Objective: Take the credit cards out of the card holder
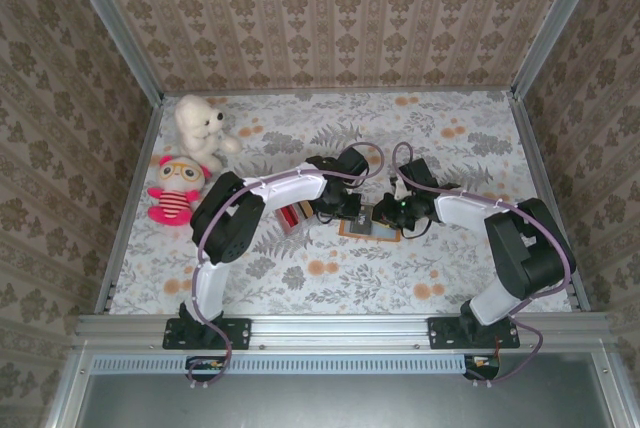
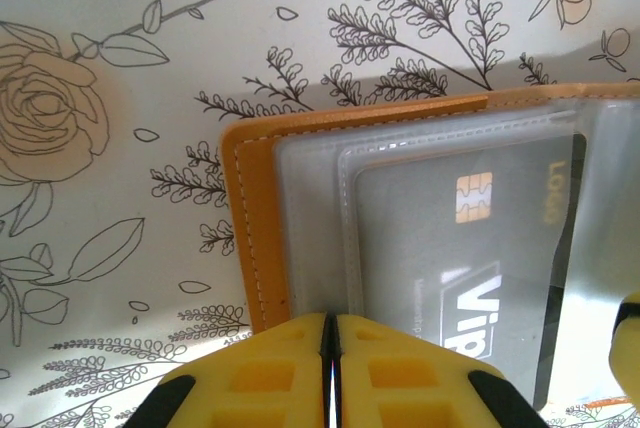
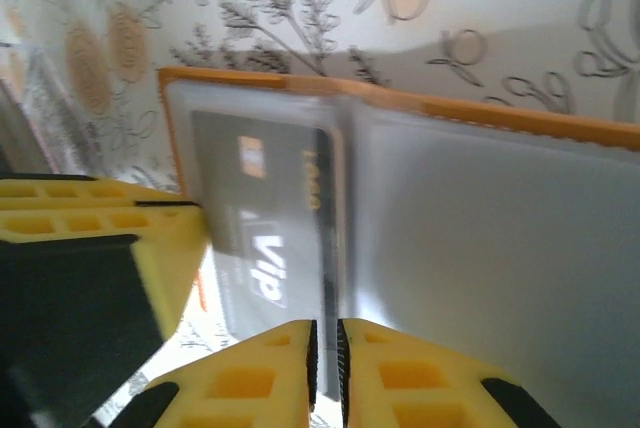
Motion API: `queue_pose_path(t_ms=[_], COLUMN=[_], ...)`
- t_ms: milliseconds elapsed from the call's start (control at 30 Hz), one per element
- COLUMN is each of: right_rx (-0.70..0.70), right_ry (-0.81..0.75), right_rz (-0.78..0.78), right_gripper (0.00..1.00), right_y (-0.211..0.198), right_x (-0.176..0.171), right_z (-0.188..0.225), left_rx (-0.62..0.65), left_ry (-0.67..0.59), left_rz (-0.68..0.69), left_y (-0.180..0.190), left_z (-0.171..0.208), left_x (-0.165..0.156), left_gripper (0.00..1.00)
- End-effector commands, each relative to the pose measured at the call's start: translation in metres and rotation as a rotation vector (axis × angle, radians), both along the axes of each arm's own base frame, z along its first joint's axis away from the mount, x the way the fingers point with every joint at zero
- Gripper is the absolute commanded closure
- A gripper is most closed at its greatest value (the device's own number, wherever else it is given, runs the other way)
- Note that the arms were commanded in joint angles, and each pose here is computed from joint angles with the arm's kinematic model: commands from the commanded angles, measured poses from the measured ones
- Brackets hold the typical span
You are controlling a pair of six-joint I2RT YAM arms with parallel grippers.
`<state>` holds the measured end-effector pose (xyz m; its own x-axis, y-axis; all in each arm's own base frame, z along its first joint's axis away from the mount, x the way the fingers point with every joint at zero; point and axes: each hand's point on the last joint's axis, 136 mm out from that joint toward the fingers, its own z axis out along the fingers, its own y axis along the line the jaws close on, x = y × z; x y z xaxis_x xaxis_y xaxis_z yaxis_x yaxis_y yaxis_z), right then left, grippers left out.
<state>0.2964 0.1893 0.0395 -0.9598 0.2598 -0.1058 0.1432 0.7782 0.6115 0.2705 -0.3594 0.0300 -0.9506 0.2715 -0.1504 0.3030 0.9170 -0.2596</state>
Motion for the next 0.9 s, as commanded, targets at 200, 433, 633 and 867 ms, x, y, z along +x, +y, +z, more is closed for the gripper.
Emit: queue_pose_path(t_ms=[200, 433, 633, 867], right_rx=[0.066, 0.026, 0.007, 0.003], right_ry=[0.011, 0.042, 0.053, 0.065], right_rz=[0.001, -0.014, -0.019, -0.012], right_gripper=[0.86, 0.87, 0.86, 0.83], right_y=[0.012, 0.007, 0.004, 0.004], right_x=[0.004, 0.003, 0.003, 0.002], right_z=[0.000, -0.013, -0.018, -0.023], left_rx=[-0.024, -0.052, -0.057, -0.023], left_ry=[-0.048, -0.032, 0.004, 0.050], left_rz=[-0.003, 0.002, 0.004, 0.018], left_y=[0.000, -0.005, -0.006, 0.001], left_z=[0.032, 0.028, 0.018, -0.002], left_x=[0.005, 0.004, 0.001, -0.005], left_gripper=[0.89, 0.93, 0.93, 0.93])
